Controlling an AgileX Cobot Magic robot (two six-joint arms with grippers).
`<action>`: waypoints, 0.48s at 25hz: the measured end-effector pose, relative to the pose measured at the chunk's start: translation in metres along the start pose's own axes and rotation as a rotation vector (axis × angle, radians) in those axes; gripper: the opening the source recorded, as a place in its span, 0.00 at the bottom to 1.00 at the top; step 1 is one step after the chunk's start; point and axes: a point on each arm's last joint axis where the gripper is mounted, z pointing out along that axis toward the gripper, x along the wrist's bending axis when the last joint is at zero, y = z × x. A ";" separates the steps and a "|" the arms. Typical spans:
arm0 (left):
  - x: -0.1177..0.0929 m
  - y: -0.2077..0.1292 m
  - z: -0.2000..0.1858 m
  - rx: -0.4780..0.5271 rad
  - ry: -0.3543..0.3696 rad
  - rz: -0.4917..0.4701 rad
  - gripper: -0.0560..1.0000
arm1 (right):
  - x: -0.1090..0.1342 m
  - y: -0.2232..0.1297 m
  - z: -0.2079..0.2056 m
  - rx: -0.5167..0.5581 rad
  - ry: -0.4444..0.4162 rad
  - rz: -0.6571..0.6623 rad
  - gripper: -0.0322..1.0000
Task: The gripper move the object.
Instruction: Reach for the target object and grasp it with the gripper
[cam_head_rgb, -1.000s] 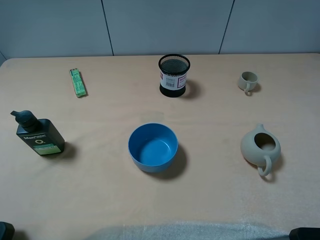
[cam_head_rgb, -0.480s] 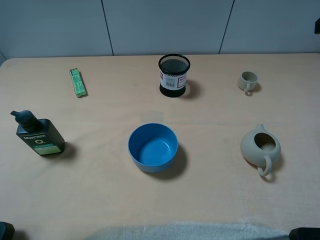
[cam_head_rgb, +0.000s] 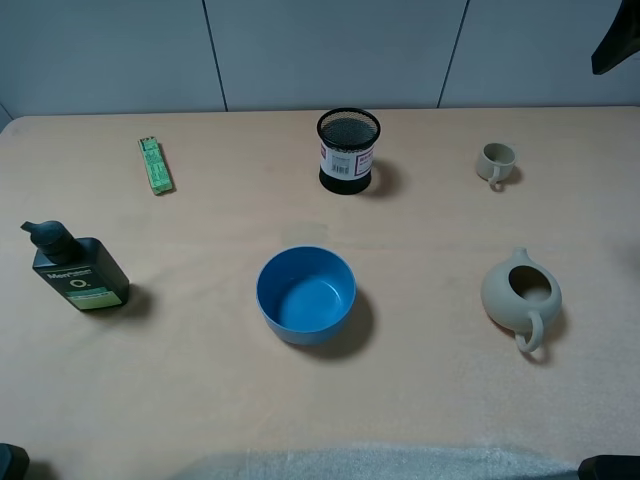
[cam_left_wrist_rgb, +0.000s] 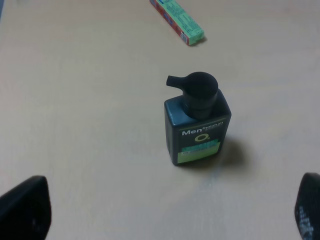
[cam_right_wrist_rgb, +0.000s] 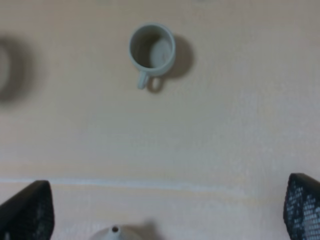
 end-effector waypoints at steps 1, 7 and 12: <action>0.000 0.000 0.000 0.000 0.000 0.000 0.99 | 0.000 0.003 0.004 0.007 0.000 0.000 0.70; 0.000 0.000 0.000 0.000 0.000 0.000 0.99 | 0.004 0.025 0.034 0.081 -0.010 -0.043 0.70; 0.000 0.000 0.000 0.000 0.000 0.000 0.99 | 0.025 0.044 0.067 0.125 -0.030 -0.119 0.70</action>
